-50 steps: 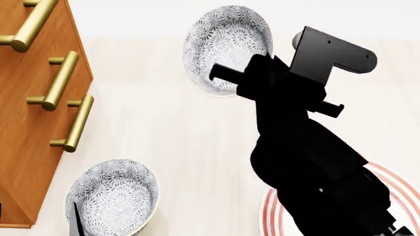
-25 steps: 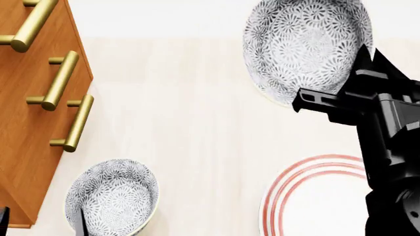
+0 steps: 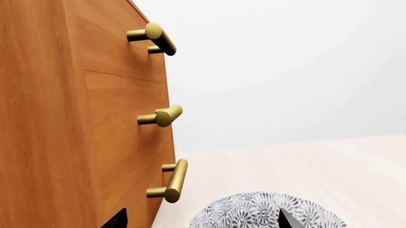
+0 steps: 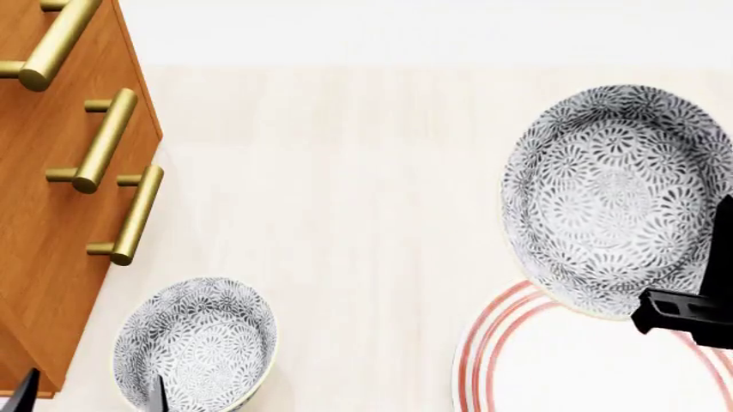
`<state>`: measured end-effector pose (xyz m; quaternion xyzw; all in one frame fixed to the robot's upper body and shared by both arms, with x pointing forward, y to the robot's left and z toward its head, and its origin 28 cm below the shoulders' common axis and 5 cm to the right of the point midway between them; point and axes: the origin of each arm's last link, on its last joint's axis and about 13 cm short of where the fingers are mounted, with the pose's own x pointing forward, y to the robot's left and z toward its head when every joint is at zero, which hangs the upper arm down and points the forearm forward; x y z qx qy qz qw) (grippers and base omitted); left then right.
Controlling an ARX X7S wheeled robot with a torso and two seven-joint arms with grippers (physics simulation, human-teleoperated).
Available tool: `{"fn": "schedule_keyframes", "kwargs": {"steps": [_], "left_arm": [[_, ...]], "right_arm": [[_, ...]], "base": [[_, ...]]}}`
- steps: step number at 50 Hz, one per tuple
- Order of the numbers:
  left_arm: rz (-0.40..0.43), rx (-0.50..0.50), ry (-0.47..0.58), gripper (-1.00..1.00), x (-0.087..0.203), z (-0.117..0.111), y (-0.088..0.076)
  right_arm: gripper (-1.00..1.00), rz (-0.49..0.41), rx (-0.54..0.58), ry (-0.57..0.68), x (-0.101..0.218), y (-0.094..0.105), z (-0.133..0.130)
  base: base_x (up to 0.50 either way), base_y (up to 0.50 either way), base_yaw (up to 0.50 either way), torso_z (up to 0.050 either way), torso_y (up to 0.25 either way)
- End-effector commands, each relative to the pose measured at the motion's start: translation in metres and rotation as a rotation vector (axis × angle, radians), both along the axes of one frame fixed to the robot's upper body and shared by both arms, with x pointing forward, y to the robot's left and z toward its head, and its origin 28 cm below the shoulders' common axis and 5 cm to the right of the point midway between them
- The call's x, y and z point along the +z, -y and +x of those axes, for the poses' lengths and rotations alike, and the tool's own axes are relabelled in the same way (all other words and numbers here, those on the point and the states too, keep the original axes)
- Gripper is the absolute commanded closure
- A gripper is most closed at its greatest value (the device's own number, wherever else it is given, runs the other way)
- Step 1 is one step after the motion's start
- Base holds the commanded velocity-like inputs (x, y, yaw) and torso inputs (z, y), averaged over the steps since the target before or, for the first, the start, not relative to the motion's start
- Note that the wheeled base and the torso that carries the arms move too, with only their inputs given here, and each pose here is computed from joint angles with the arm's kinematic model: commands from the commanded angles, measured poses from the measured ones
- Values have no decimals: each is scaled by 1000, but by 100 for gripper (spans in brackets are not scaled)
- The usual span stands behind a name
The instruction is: Pick up the bowl and put it in the front on the plate.
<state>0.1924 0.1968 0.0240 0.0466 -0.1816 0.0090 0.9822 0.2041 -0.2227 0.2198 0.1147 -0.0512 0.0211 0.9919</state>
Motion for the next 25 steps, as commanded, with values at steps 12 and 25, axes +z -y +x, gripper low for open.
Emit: {"fn": "schedule_keyframes", "kwargs": {"steps": [12,25], "left_arm": [[5,-10,-20,-100,-2,2,1],[3,-16,-27,-100,-3,1,2]], "right_arm": [[100,266,-80,-177,-29,26,6],[100,156,-59,-299,-36,17,9]], "base": [[0,0,0,0,1],[0,0,0,0,0]]}}
